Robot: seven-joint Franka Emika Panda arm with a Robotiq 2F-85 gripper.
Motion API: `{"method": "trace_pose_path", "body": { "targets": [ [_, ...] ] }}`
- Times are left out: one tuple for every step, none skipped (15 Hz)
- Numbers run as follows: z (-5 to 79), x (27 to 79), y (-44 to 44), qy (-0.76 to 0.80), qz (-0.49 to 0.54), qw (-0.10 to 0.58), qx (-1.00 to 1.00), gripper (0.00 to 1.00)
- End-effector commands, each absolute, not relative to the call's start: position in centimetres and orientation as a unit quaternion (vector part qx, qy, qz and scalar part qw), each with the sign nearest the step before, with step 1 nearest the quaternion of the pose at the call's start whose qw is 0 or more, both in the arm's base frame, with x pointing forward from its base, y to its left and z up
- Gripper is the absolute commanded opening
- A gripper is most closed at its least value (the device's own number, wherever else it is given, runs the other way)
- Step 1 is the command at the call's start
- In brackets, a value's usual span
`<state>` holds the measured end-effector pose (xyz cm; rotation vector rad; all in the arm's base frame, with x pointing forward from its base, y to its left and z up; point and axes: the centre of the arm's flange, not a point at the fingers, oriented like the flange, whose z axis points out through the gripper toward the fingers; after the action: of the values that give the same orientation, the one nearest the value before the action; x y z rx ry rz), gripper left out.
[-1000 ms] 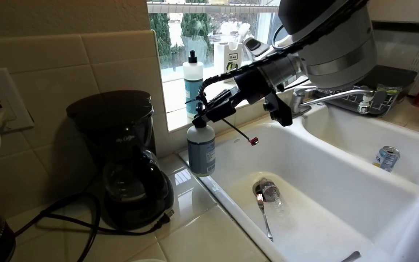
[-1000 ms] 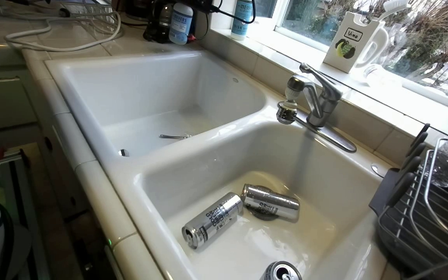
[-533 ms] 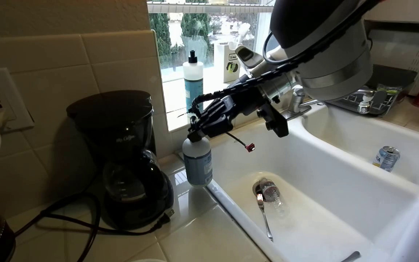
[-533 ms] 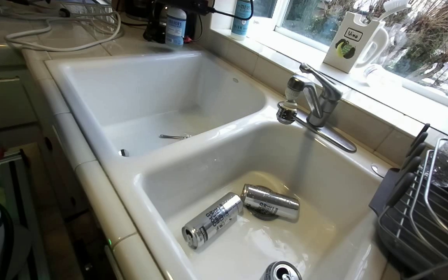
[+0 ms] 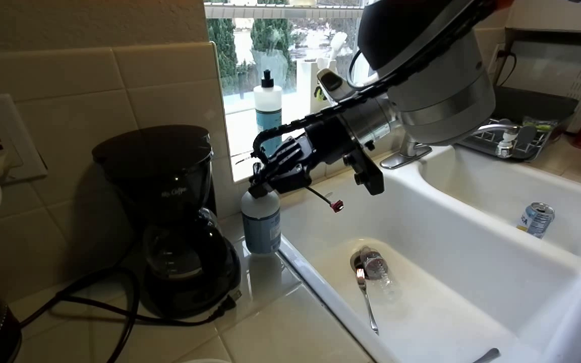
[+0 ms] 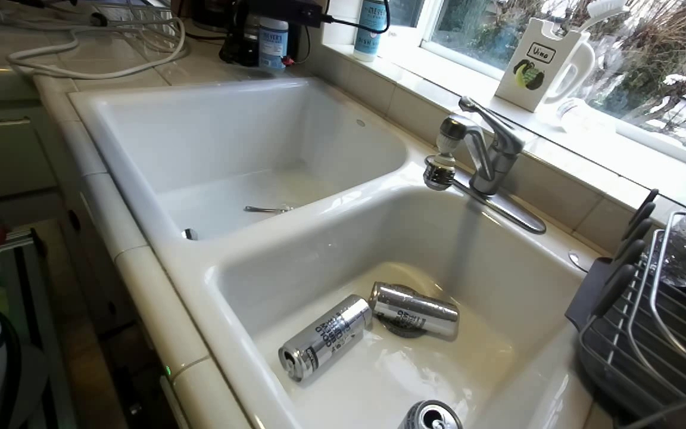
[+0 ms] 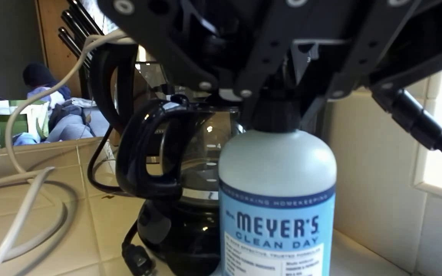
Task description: Put the pump bottle on the left side of the counter.
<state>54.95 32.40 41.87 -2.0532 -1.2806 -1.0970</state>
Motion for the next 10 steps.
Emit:
{"method": "trace_pose_path", "body": {
  "targets": [
    [41.0,56.3,33.0,-0.466,-0.415,0.266,-0.735,0.08],
    [40.8,56.5,33.0,-0.465,-0.415,0.273,-0.733,0.08],
    [40.6,56.7,33.0,-0.463,-0.414,0.28,-0.732,0.08],
    [40.5,56.8,33.1,-0.461,-0.411,0.282,-0.734,0.08],
    [40.4,56.9,33.2,-0.46,-0.408,0.285,-0.735,0.56],
    [40.3,57.0,33.3,-0.458,-0.406,0.287,-0.737,0.57],
    [40.4,57.1,33.3,-0.457,-0.405,0.288,-0.737,0.63],
    [40.6,57.1,33.3,-0.456,-0.406,0.29,-0.737,0.7],
    [40.8,57.0,33.2,-0.457,-0.406,0.288,-0.737,0.77],
    [41.4,56.6,33.0,-0.457,-0.406,0.28,-0.74,0.86]
  ]
}}
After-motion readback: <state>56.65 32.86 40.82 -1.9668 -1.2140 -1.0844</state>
